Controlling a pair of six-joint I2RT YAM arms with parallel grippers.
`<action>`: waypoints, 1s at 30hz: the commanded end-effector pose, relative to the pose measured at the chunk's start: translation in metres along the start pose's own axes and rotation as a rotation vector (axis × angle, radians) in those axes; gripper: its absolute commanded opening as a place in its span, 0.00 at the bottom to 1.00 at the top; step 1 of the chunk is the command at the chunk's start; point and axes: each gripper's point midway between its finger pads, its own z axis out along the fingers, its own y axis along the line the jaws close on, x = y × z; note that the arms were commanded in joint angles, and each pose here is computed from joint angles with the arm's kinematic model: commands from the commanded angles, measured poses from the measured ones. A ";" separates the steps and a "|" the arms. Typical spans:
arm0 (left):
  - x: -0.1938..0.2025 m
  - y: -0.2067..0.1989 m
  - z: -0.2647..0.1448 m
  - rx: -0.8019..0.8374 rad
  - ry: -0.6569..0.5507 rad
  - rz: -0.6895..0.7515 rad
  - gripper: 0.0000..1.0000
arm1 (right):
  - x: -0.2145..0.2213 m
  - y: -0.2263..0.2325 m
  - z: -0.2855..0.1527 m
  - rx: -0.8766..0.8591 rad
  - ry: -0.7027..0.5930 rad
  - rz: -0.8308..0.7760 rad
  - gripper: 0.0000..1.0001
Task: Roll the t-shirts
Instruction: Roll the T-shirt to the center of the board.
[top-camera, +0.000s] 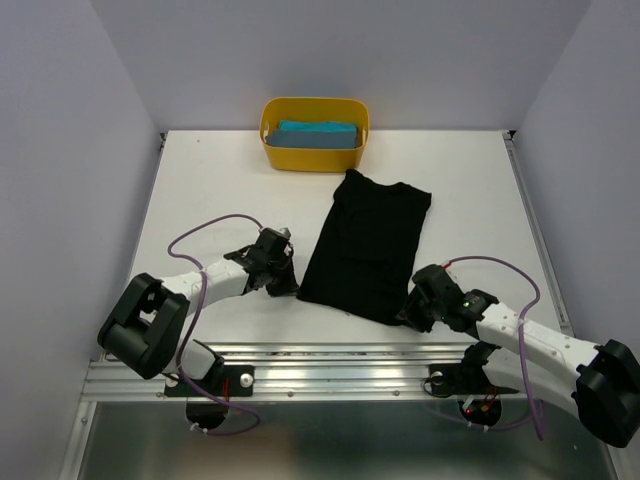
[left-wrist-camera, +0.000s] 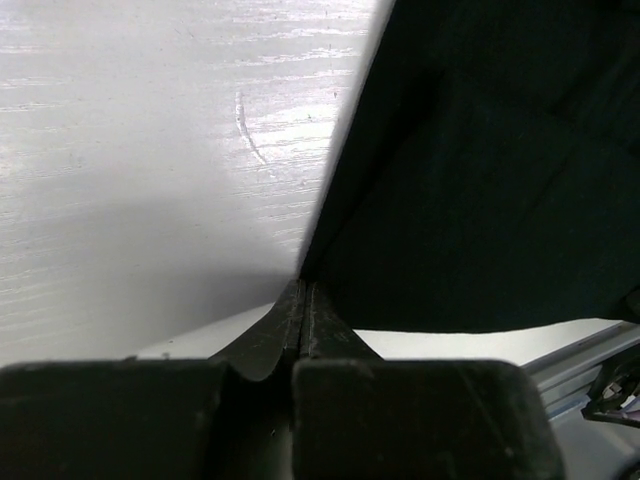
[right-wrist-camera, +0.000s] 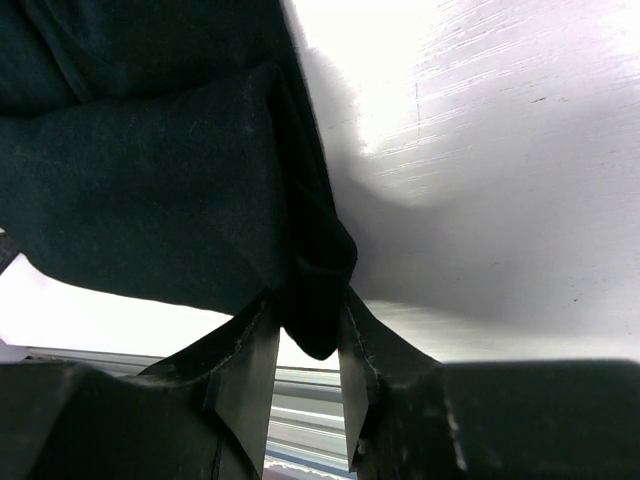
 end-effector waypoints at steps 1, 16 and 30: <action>-0.014 -0.015 -0.012 0.039 -0.035 0.005 0.28 | -0.003 0.005 -0.003 -0.014 -0.013 0.016 0.35; -0.001 -0.013 -0.008 0.062 -0.002 -0.015 0.51 | 0.001 -0.006 -0.003 0.009 -0.004 0.030 0.53; 0.007 -0.008 -0.003 0.049 0.037 -0.011 0.66 | 0.003 -0.005 -0.001 0.008 0.010 0.031 0.40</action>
